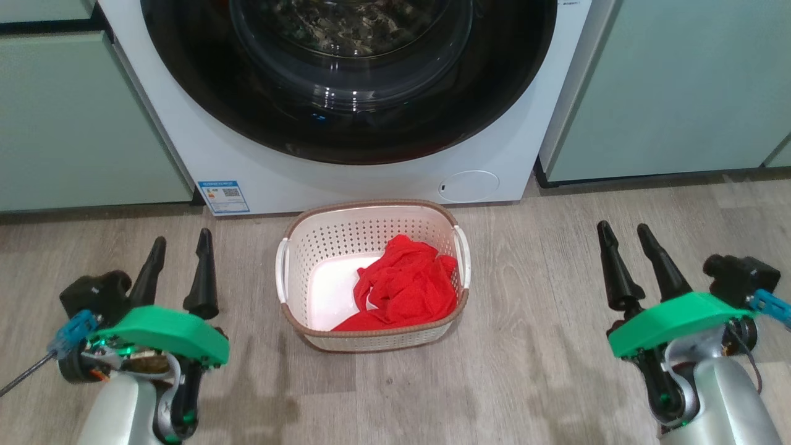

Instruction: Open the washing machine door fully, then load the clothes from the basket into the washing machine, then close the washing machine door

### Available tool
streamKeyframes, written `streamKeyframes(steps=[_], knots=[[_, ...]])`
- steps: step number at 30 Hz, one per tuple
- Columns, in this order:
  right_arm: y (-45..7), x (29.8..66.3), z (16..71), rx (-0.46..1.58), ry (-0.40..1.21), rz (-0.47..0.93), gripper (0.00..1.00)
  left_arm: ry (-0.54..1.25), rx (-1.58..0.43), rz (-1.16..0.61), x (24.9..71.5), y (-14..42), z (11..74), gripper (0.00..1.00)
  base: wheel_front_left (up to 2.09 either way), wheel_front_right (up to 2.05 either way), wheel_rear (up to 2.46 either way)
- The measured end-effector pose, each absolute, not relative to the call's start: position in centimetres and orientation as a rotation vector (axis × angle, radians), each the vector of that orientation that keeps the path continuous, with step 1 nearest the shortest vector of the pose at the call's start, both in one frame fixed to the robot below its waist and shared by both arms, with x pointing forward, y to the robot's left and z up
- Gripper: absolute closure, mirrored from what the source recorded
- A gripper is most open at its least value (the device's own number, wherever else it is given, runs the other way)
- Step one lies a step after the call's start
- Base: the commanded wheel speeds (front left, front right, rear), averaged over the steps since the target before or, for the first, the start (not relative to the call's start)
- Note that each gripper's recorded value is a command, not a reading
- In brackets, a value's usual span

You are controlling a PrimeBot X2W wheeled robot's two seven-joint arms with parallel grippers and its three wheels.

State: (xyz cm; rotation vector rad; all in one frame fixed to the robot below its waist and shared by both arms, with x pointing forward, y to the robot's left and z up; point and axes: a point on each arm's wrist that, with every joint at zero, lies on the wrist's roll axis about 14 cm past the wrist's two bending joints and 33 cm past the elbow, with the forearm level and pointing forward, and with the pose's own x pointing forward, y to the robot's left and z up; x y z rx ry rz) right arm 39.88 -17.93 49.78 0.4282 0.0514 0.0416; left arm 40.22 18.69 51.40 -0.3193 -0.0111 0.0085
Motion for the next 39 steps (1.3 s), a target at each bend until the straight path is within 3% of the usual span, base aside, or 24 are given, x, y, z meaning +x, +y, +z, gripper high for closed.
streamKeyframes(steps=[39], knots=[[-16.6, 40.1, 49.4, 0.148, 0.049, 0.097, 0.0, -0.04, -0.072, 0.036, 40.6, 19.3, 51.0, 0.0, 0.0, 0.0, 0.0]])
